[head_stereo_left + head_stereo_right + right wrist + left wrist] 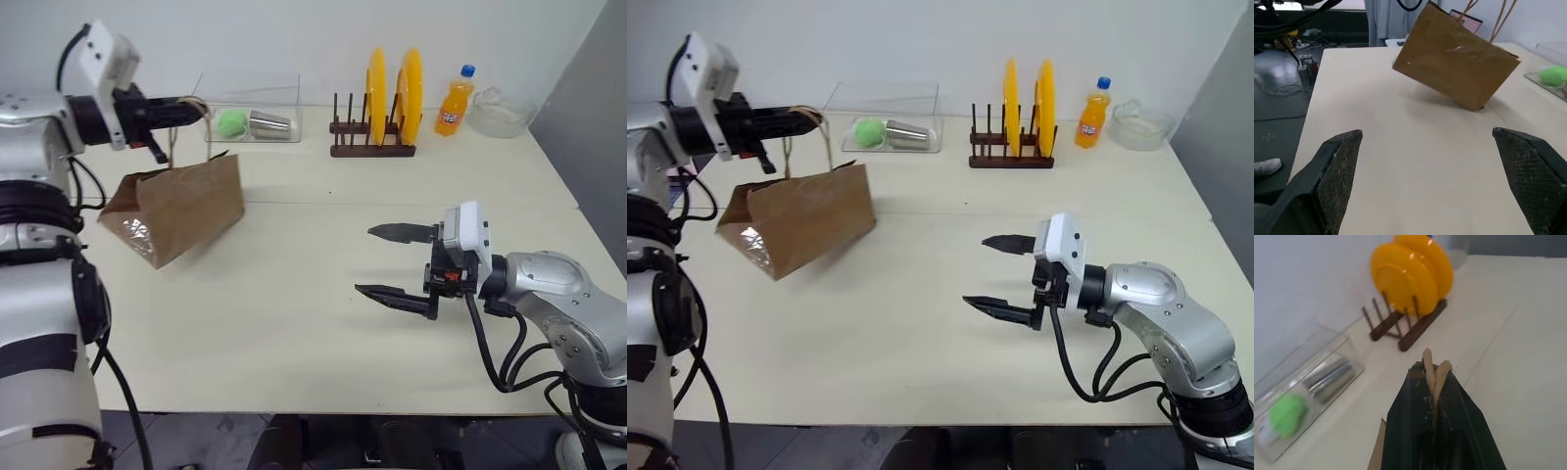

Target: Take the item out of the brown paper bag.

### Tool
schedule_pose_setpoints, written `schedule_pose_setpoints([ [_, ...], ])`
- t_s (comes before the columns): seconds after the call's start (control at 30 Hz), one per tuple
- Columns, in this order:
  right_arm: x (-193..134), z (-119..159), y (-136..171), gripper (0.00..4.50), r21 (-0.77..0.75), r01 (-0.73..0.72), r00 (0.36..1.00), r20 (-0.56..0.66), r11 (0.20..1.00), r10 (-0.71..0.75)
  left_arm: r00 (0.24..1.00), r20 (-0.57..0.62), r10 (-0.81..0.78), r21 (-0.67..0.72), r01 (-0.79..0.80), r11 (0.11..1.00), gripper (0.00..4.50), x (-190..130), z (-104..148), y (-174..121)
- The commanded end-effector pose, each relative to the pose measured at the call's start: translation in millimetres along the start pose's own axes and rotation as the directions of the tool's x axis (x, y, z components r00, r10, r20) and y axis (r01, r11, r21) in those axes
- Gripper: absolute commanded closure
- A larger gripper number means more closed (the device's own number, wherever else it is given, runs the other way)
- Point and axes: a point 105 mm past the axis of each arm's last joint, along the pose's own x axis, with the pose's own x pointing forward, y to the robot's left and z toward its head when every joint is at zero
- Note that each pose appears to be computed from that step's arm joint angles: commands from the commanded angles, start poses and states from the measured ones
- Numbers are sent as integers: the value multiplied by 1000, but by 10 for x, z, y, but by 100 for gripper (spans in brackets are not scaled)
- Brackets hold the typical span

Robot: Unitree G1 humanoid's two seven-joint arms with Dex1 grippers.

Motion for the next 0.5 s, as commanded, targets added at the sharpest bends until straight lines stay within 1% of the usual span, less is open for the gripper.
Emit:
schedule_pose_setpoints([
  [0.03,-83,95,47,0,-32,28,1000,6,999,-28,995,68,-74,87,68,994,448,150,332,-70],
  [0.2,-191,31,68,0,-14,89,995,-34,996,-89,982,121,-146,110,133,985,448,448,511,-195],
  [0.5,-291,-32,98,0,2,171,983,-66,985,-171,966,184,-182,81,170,982,448,920,563,-405],
])
